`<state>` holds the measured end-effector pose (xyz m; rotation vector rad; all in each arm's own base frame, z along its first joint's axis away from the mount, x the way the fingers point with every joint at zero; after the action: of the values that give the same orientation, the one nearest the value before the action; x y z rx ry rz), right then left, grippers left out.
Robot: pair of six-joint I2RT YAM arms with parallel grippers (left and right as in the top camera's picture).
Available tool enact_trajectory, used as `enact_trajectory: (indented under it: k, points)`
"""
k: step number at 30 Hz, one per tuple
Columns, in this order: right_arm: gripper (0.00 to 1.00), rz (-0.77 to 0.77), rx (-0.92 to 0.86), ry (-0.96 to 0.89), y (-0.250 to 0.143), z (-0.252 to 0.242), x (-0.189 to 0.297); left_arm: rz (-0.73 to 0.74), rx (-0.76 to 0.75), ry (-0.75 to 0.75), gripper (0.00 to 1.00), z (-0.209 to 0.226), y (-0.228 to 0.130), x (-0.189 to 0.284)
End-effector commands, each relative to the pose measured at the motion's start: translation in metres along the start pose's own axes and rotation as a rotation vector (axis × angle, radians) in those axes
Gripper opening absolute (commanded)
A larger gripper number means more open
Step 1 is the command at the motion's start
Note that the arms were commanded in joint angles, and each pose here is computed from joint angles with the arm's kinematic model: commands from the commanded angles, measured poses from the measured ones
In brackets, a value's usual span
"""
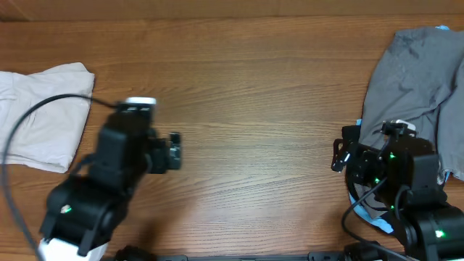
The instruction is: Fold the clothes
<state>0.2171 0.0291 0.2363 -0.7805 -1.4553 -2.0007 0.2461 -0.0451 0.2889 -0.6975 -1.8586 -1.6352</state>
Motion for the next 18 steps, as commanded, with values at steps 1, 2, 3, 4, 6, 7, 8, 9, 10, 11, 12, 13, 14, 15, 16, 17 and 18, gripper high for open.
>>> enact_trajectory:
  k: [1, 2, 3, 4, 6, 7, 8, 9, 10, 11, 12, 13, 14, 15, 16, 17, 18]
  points:
    - [1.00, -0.009, -0.013, 0.010, 0.000, 0.001, 0.000, -0.030, 0.074, 0.030, 1.00, 0.029, 0.005, 0.009]
    - [1.00, -0.011, -0.022, 0.007, 0.000, 0.001, 0.000, -0.030, 0.096, 0.044, 1.00, 0.036, 0.005, 0.010]
    - [1.00, -0.011, -0.022, 0.005, 0.000, 0.000, 0.000, -0.029, 0.128, 0.075, 1.00, 0.047, 0.004, 0.011]
    - [1.00, -0.010, -0.022, 0.002, 0.000, 0.000, 0.000, -0.028, 0.146, 0.095, 1.00, 0.054, 0.002, 0.013]
    - [1.00, -0.007, -0.021, -0.001, -0.001, -0.001, 0.000, -0.023, 0.175, 0.131, 1.00, 0.066, -0.002, 0.017]
    - [1.00, -0.005, -0.021, -0.006, -0.002, -0.002, 0.000, -0.024, 0.181, 0.140, 1.00, 0.069, -0.004, 0.020]
    - [1.00, -0.003, -0.021, -0.007, -0.002, -0.002, 0.000, -0.030, 0.174, 0.140, 1.00, 0.069, -0.004, 0.022]
    - [1.00, -0.001, -0.021, -0.007, -0.003, -0.002, 0.001, -0.034, 0.171, 0.134, 1.00, 0.068, -0.005, 0.025]
    - [1.00, -0.001, -0.021, -0.007, -0.004, -0.002, 0.001, -0.040, 0.172, 0.125, 1.00, 0.067, -0.006, 0.028]
    - [1.00, -0.002, -0.021, -0.008, -0.004, -0.003, 0.003, -0.044, 0.172, 0.117, 1.00, 0.066, -0.008, 0.031]
    - [1.00, -0.007, -0.022, -0.013, -0.006, -0.005, 0.006, -0.050, 0.173, 0.105, 1.00, 0.064, -0.010, 0.036]
    - [1.00, -0.017, -0.022, -0.015, -0.007, -0.006, 0.010, -0.054, 0.173, 0.101, 1.00, 0.064, -0.013, 0.039]
    - [1.00, -0.042, -0.022, -0.012, -0.007, -0.007, 0.017, -0.069, 0.178, 0.099, 1.00, 0.064, -0.016, 0.047]
    - [1.00, -0.056, -0.022, -0.010, -0.007, -0.008, 0.020, -0.078, 0.178, 0.097, 1.00, 0.064, -0.017, 0.049]
    - [1.00, -0.077, -0.023, -0.012, -0.006, -0.009, 0.024, -0.088, 0.177, 0.095, 1.00, 0.064, -0.015, 0.050]
    - [1.00, -0.111, -0.026, -0.032, -0.003, -0.013, 0.029, -0.092, 0.178, 0.095, 1.00, 0.064, -0.014, 0.050]
    - [1.00, -0.114, -0.026, -0.034, -0.002, -0.014, 0.029, -0.093, 0.178, 0.094, 1.00, 0.064, -0.013, 0.050]
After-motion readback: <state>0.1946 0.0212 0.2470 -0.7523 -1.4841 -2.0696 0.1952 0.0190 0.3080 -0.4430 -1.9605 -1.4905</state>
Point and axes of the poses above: each gripper's point midway between its finger pads, its own x axis back along the fingers, its own z axis along the line the jaws close on, y = z × x, the point moved 1 cm from there along x, back along the fingers, and after that the axes turned 5 degrees about x, right-handed, at the moved point
